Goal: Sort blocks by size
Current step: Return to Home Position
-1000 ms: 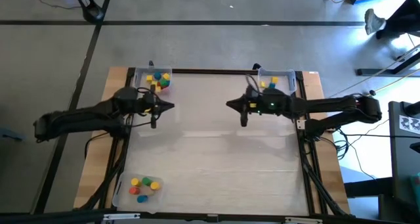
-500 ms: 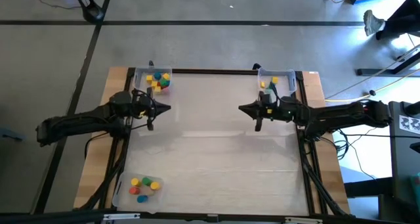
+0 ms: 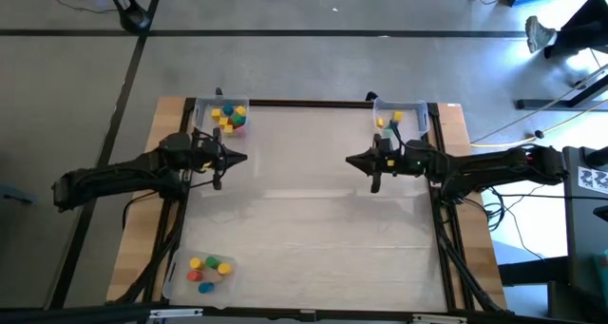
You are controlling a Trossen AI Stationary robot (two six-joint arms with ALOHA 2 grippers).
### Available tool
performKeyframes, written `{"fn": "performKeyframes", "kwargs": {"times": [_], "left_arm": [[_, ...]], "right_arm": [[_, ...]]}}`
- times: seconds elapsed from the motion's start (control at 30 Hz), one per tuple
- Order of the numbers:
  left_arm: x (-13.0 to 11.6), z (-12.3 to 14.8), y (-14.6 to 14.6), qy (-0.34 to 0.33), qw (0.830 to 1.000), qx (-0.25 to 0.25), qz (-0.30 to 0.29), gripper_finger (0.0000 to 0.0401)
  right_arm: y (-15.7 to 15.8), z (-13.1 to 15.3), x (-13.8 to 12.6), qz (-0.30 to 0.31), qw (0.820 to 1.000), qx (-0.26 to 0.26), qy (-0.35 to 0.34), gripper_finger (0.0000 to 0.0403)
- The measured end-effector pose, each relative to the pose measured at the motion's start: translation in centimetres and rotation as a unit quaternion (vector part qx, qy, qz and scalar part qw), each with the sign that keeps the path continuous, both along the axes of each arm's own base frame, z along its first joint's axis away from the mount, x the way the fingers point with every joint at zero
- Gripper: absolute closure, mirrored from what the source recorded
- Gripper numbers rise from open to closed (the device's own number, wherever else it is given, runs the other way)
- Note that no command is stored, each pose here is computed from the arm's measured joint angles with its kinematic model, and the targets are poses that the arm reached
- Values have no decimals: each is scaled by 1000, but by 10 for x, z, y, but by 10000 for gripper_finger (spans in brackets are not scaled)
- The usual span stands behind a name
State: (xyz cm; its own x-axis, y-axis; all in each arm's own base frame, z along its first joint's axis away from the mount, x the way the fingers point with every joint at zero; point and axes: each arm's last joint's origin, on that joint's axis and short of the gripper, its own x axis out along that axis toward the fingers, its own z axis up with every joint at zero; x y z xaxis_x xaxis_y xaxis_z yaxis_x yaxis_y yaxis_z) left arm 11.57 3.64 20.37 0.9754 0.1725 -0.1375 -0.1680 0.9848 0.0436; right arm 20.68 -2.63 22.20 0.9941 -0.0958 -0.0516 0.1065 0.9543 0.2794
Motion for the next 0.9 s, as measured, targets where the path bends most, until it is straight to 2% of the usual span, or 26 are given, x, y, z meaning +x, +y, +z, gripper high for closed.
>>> {"fn": "performKeyframes", "kwargs": {"times": [0.17, 0.43, 0.67, 0.73, 0.9], "left_arm": [[-2, 3, -1, -11, 1000, 12, -2, 395], [-5, 6, -2, -25, 999, 25, -5, 395], [-7, 7, -6, -31, 998, 23, -58, 395], [-7, 5, -6, -23, 998, 16, -61, 395], [-7, -4, -6, -20, 998, 12, -60, 395]], "right_arm": [[1, 9, -10, 0, 1000, -13, -4, 393], [1, 15, -35, -55, 998, -25, 29, 393], [3, 18, -44, -43, 998, -26, 30, 393], [4, 14, -46, -36, 999, -26, 26, 393], [8, -17, -62, -12, 999, -17, -33, 393]]}}
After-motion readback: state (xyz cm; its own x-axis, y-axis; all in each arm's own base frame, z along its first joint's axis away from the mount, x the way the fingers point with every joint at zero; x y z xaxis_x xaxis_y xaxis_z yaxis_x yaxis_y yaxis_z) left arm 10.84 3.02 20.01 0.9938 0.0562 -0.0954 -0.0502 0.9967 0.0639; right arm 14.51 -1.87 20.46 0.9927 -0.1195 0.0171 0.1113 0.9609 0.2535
